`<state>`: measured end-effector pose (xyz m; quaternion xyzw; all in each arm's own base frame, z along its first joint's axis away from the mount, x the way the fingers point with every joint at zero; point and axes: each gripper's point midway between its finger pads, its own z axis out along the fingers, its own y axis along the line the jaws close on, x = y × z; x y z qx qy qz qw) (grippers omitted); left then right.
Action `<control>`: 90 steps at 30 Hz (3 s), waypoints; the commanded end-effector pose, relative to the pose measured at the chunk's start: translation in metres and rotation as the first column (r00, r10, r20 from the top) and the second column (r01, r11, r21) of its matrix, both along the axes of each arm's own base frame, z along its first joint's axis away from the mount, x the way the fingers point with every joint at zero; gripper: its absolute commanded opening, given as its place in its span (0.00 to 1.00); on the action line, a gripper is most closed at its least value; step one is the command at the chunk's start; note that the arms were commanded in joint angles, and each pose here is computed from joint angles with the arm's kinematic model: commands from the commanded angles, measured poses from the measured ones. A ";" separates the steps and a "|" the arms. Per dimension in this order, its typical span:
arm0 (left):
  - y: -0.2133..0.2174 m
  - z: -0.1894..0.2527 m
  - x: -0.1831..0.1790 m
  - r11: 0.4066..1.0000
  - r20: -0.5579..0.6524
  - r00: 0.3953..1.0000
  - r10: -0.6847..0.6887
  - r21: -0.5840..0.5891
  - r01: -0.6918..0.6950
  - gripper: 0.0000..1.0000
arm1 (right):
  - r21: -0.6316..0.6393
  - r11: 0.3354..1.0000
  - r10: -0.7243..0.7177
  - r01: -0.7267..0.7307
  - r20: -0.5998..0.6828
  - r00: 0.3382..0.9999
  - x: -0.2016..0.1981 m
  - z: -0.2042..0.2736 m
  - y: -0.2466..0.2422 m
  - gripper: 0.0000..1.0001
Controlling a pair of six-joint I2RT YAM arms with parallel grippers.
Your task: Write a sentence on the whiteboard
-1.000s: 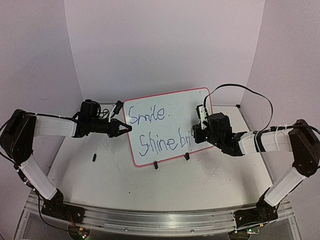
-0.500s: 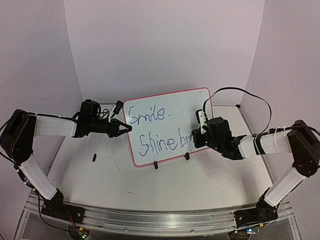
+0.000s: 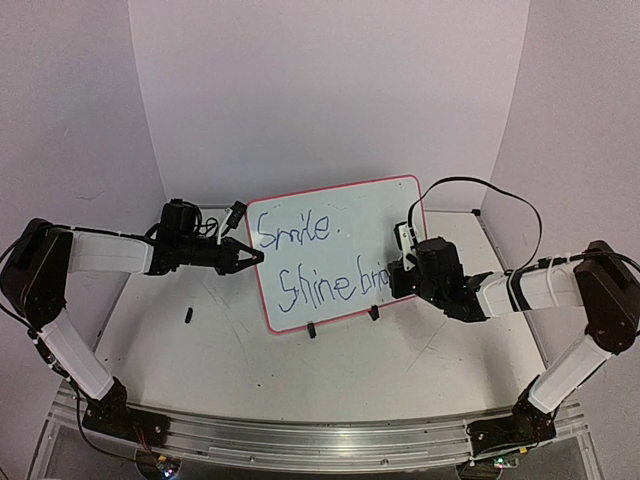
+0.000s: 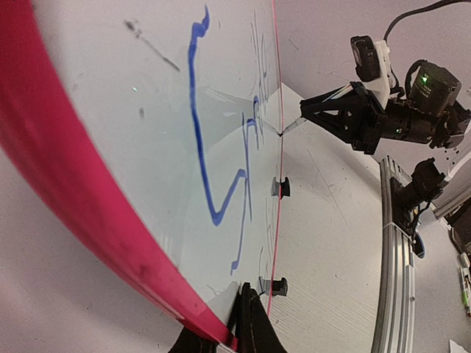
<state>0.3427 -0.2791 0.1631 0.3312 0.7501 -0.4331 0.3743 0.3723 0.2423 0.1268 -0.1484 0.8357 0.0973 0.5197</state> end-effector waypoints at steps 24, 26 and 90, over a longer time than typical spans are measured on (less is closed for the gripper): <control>0.027 -0.069 0.008 0.958 -0.008 0.992 0.124 0.261 -0.118 0.00 | 0.021 0.999 -0.028 0.028 0.010 1.000 0.005 0.004 -0.003 0.00; 0.027 -0.069 0.008 0.958 -0.008 0.992 0.123 0.261 -0.117 0.00 | 0.027 0.999 -0.023 0.023 0.001 1.000 0.002 0.002 -0.004 0.00; 0.027 -0.070 0.008 0.957 -0.002 0.992 0.123 0.266 -0.118 0.00 | 0.074 0.997 -0.034 0.024 0.139 0.990 0.041 0.070 -0.001 0.00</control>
